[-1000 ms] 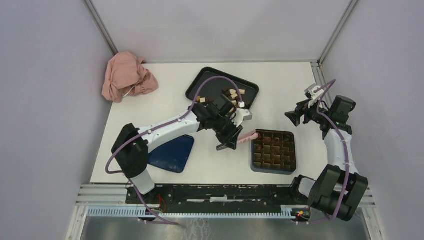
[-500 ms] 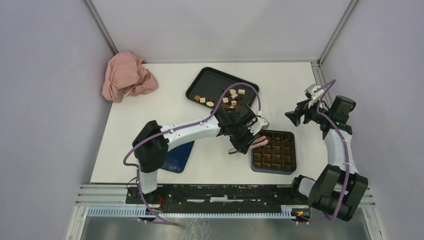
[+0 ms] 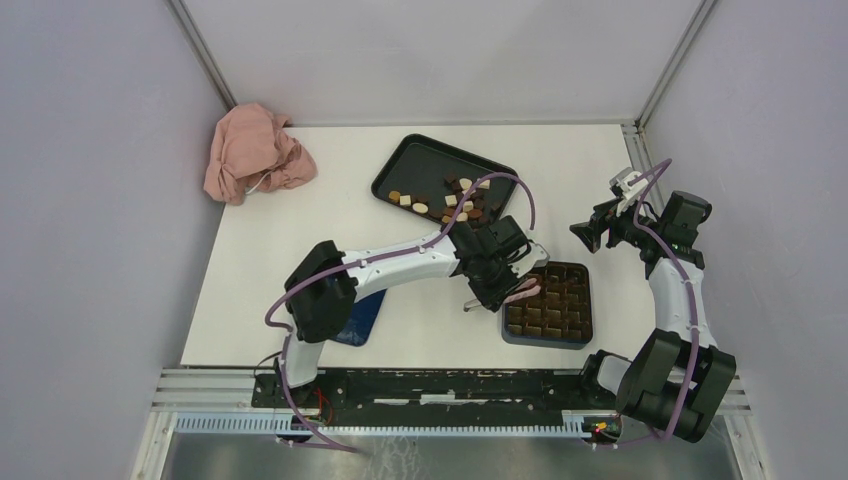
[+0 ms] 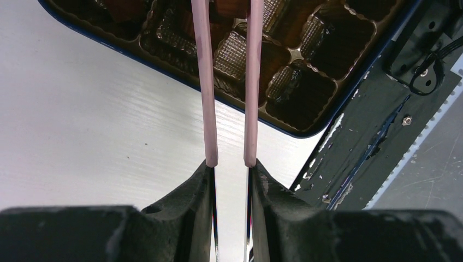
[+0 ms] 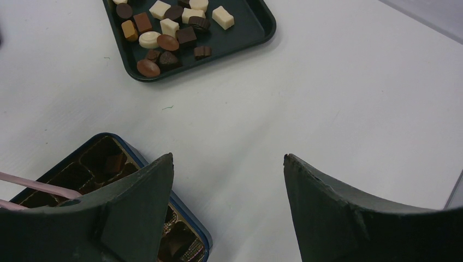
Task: Pack the chocolate
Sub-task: Place the fake chocolate in the packing box.
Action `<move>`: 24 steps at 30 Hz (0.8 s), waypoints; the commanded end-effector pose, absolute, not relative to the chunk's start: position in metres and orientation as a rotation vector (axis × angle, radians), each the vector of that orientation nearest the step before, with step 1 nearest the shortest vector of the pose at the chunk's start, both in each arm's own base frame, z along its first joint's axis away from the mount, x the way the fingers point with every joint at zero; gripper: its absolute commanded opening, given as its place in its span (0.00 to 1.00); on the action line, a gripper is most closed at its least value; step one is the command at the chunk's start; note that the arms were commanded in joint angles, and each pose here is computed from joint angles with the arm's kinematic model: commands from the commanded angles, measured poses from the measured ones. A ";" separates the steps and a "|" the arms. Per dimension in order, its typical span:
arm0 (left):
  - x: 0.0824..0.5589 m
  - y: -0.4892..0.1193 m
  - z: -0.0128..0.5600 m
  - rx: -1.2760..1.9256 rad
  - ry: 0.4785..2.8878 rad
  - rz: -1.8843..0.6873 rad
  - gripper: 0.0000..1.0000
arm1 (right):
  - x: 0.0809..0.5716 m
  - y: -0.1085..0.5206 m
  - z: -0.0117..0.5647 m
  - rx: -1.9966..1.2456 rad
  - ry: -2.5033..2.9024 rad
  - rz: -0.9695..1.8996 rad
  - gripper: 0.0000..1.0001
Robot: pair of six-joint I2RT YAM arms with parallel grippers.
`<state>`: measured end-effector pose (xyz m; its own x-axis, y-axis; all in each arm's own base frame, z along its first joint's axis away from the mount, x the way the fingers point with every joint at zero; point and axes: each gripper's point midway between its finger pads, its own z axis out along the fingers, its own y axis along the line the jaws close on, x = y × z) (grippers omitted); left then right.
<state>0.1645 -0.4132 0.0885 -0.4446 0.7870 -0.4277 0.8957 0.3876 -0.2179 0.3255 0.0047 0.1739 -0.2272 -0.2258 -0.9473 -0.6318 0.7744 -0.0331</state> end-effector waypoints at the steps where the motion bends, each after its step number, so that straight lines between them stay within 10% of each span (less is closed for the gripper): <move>1: 0.170 -0.425 0.101 1.448 2.374 -0.608 0.20 | 0.331 0.005 0.191 -0.702 1.744 0.412 0.79; 24: 0.166 -0.429 0.096 1.467 2.393 -0.613 0.38 | 0.331 0.006 0.192 -0.706 1.741 0.410 0.79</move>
